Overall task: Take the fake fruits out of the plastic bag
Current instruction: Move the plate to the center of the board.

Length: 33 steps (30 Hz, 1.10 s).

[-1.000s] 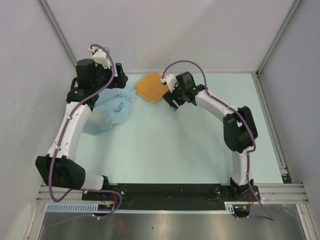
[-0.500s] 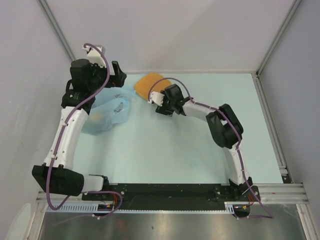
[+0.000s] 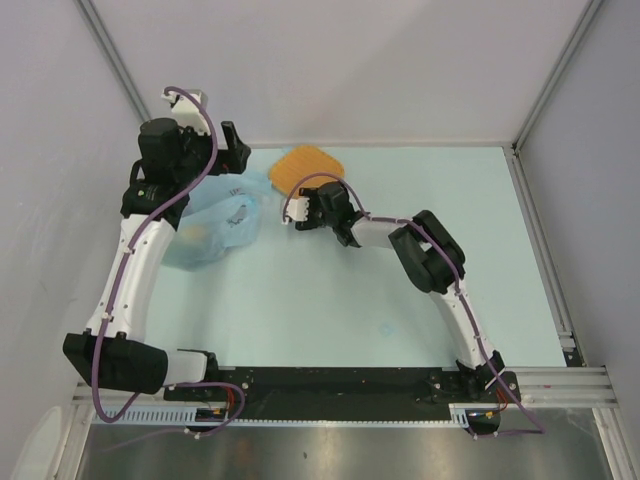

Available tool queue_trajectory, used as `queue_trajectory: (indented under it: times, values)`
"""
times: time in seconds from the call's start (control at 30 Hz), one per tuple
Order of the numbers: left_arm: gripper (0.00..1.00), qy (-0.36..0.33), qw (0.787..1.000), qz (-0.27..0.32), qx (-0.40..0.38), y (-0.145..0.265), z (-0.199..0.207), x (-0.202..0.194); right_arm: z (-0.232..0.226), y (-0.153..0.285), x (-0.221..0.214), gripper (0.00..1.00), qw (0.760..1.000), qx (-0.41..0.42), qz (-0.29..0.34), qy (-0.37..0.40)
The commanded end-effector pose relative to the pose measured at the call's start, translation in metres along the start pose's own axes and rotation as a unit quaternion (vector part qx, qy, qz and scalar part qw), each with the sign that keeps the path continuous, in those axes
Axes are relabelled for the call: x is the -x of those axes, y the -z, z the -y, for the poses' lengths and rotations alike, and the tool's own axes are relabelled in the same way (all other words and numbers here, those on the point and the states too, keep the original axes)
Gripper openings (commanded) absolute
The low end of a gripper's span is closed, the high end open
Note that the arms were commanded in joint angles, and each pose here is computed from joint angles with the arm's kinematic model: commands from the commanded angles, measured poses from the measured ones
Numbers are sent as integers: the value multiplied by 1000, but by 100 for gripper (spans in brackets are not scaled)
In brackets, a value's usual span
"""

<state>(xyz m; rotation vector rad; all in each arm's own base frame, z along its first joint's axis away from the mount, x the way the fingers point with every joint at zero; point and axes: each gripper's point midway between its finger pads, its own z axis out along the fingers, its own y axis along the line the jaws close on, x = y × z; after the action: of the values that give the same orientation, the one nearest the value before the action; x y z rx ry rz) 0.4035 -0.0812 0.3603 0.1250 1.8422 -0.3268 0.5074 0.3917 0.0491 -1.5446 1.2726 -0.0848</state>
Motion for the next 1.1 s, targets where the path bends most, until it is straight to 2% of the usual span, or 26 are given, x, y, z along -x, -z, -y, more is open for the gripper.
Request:
queue_trajectory:
  times: [0.0, 0.13, 0.17, 0.3, 0.33, 0.4, 0.43, 0.47, 0.57, 0.6, 0.63, 0.7, 0.77, 0.9, 0.93, 0.97, 1.03, 1.07]
  values:
    - [100, 4, 999, 39, 0, 14, 4, 25, 0, -17, -14, 69, 999, -14, 1, 34]
    - [100, 13, 999, 37, 9, 12, 1, 21, 7, -28, -28, 60, 998, -41, -9, 45]
    - [100, 19, 999, 38, 9, 11, 1, 20, 3, -31, -35, 54, 998, -38, -12, 46]
    - [100, 25, 999, 32, -1, 6, 3, 17, -1, -31, -41, 46, 998, -27, -15, 62]
    - [100, 27, 999, 30, -2, 4, 3, 15, -2, -29, -43, 36, 997, -23, -18, 69]
    - [100, 29, 999, 28, -3, 1, 3, 14, -7, -23, -53, 23, 997, -13, -31, 73]
    - [100, 30, 999, 28, -6, -1, 4, 14, -9, -22, -55, 9, 996, -11, -35, 78]
    - [100, 32, 999, 27, -6, -2, 4, 14, -7, -18, -58, 2, 996, -14, -41, 77]
    - [100, 33, 999, 23, -11, -5, 5, 12, -15, -4, -74, 0, 995, -13, -75, 72]
    - [100, 34, 999, 21, -13, -7, 5, 11, -5, 5, -70, 0, 994, -22, -78, 69]
    - [100, 34, 999, 21, -13, -8, 5, 11, -23, 15, -81, 0, 994, -1, -91, 64]
    - [100, 35, 999, 14, -14, -12, 5, 6, -18, 36, -71, 0, 994, 1, -89, 55]
    - [100, 39, 999, 7, -18, -17, 5, 1, -47, 60, -78, 0, 992, 52, -107, 45]
    - [100, 43, 999, 4, -29, -21, 8, -1, -82, 114, -60, 0, 982, 155, -105, 12]
    - [99, 44, 999, 4, -30, -22, 9, 0, -73, 133, -43, 0, 984, 156, -90, 12]
    - [99, 46, 998, 3, -31, -24, 9, -1, -107, 157, -53, 0, 971, 213, -107, 4]
    - [99, 50, 998, -1, -34, -28, 10, -4, -118, 193, -37, 0, 966, 244, -87, 8]
    - [99, 52, 998, -1, -34, -30, 9, -5, -142, 214, -40, 0, 957, 276, -90, 6]
